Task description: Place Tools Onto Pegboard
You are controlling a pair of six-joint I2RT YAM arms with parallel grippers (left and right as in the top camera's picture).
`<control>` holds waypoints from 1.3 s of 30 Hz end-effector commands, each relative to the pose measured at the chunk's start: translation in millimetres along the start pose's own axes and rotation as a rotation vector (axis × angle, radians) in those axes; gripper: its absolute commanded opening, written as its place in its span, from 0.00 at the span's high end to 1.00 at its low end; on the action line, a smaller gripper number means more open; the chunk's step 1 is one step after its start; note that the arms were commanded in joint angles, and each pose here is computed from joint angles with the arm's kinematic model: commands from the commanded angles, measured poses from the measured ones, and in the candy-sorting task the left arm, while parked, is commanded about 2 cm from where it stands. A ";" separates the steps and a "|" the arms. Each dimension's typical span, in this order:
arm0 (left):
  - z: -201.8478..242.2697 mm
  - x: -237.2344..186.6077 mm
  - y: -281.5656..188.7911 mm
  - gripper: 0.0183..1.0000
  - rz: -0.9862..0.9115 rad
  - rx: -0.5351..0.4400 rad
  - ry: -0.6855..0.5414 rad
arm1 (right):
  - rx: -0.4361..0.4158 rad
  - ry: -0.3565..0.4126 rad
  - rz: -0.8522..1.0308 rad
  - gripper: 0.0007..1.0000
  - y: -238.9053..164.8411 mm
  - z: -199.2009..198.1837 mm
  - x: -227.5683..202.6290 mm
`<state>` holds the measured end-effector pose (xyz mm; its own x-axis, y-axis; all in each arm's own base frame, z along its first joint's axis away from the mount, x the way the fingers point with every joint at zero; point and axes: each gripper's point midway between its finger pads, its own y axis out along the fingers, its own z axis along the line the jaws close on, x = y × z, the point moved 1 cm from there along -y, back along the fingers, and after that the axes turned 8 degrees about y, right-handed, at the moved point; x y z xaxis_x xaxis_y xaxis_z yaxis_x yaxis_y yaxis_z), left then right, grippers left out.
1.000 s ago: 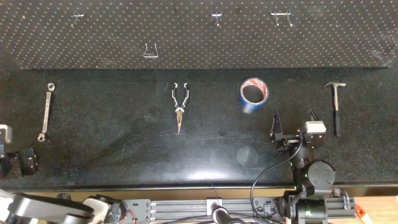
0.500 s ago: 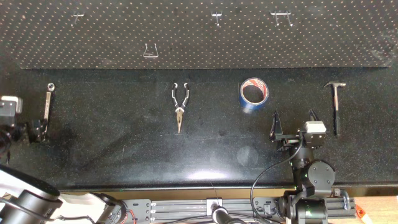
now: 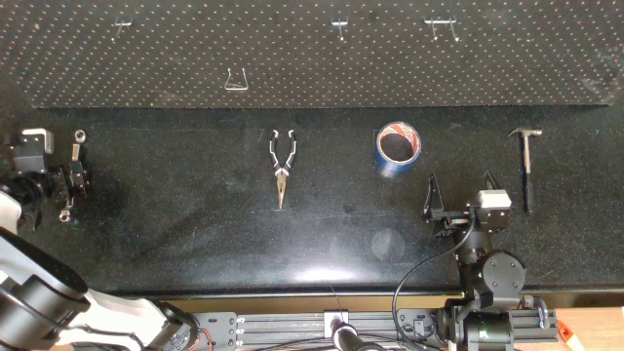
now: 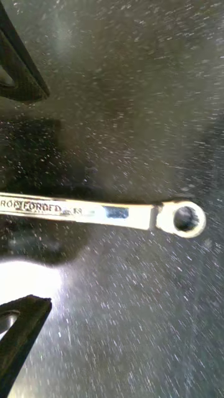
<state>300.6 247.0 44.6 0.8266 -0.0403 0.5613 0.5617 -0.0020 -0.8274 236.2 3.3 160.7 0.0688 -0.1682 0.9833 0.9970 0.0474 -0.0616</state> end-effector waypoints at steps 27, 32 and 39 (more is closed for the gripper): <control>-4.1 -30.3 15.6 0.52 0.164 0.004 -0.009 | 0.000 -0.014 0.001 0.04 -0.2 0.4 -1.2; -2.8 -32.4 15.3 0.68 0.176 0.014 -0.028 | 0.000 -0.014 0.001 0.04 -0.2 0.4 -1.2; -6.4 -35.3 14.8 0.75 0.188 0.001 -0.042 | 0.001 -0.014 0.001 0.04 -0.2 0.4 -1.2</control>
<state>289.4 246.6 26.5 0.8948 -0.0351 0.4450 0.4459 0.0250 -0.8947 236.2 3.3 160.7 0.0688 -0.1682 0.9833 0.9970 0.0474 -0.0616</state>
